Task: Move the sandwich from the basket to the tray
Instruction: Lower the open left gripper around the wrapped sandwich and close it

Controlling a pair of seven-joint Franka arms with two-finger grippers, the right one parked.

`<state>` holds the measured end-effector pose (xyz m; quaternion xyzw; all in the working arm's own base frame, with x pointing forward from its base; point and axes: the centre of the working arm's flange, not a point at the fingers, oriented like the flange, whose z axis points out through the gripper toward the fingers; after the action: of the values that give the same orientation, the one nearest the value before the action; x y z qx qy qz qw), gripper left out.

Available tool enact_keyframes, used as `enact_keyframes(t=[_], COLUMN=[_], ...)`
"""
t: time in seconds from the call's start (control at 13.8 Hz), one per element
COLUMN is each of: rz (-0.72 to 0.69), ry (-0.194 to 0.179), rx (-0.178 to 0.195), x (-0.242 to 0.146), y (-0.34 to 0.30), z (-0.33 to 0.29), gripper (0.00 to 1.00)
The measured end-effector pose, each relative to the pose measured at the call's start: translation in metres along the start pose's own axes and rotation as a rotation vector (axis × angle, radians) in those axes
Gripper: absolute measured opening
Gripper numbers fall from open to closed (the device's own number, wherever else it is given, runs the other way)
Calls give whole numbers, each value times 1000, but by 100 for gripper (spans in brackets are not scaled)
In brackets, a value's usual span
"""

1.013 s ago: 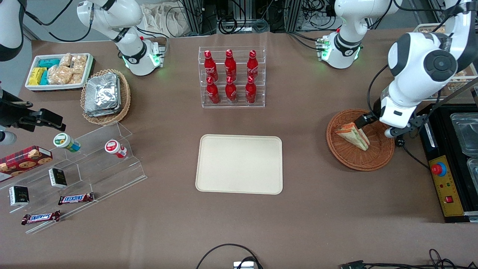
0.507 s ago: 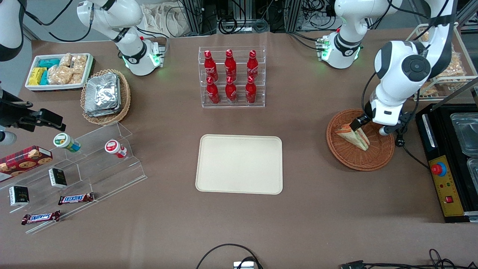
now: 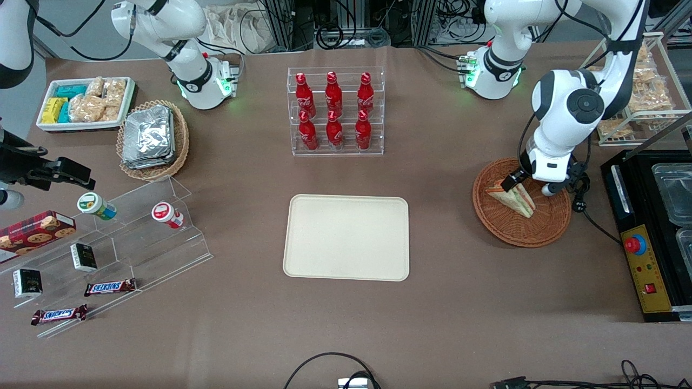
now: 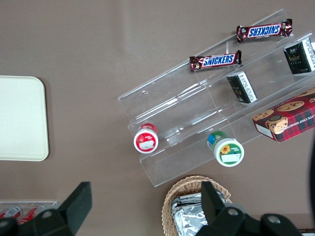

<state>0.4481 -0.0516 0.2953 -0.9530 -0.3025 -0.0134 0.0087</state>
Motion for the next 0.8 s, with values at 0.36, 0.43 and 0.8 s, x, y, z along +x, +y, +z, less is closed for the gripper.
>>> enact_keyframes(t=[0.36,0.43,0.8], rz=[-16,-16,-14], ry=[7,6,-7], rx=[-23,-26,-20], x=[-4,-5,-7], y=[-3,-3,-3], z=[31,37,52], gripper=[100,100,87])
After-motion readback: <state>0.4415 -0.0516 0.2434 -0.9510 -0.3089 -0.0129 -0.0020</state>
